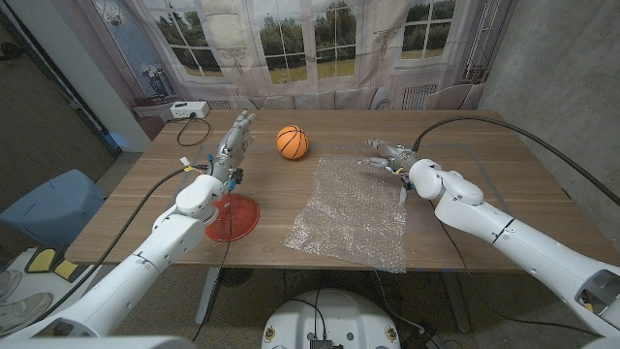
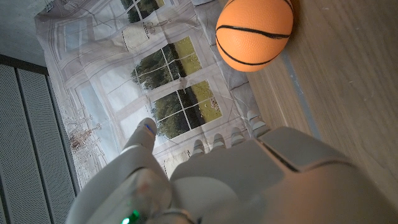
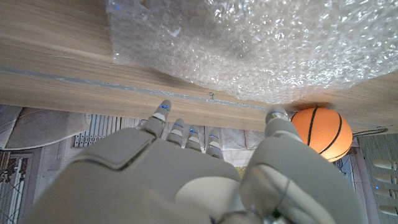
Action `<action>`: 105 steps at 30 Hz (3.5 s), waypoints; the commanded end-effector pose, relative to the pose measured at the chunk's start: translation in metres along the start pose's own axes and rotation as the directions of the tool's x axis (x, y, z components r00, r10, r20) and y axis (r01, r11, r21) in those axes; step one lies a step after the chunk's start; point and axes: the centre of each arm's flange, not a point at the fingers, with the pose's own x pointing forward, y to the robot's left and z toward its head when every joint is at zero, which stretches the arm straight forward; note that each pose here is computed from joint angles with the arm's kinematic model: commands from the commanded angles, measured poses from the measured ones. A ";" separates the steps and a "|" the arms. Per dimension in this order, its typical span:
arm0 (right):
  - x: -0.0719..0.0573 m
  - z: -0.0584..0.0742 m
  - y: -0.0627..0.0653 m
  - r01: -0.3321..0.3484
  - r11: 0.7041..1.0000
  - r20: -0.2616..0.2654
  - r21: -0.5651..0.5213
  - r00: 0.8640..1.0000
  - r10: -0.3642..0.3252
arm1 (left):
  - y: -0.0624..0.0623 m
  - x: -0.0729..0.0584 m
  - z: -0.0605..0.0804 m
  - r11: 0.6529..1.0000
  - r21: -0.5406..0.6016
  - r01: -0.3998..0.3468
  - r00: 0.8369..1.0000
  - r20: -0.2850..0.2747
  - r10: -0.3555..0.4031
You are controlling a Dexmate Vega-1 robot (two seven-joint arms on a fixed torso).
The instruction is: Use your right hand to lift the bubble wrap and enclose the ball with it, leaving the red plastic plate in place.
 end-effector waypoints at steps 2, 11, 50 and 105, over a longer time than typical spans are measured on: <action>0.011 0.005 0.010 -0.078 0.995 -0.019 -0.062 0.997 0.077 | 0.003 -0.003 0.002 1.000 0.000 -0.008 1.000 0.004 0.008; 0.017 0.002 0.021 -0.120 0.990 -0.040 -0.072 0.992 0.117 | 0.001 0.003 0.001 1.000 -0.005 -0.004 1.000 -0.001 0.004; -0.001 -0.020 0.029 0.439 0.897 0.145 -0.053 0.892 -0.428 | -0.011 0.032 0.000 0.999 0.001 0.036 0.999 -0.016 -0.036; -0.047 0.057 -0.045 0.570 0.713 0.455 0.408 0.551 -0.700 | 0.005 0.015 0.026 0.999 0.044 0.021 1.000 0.013 -0.021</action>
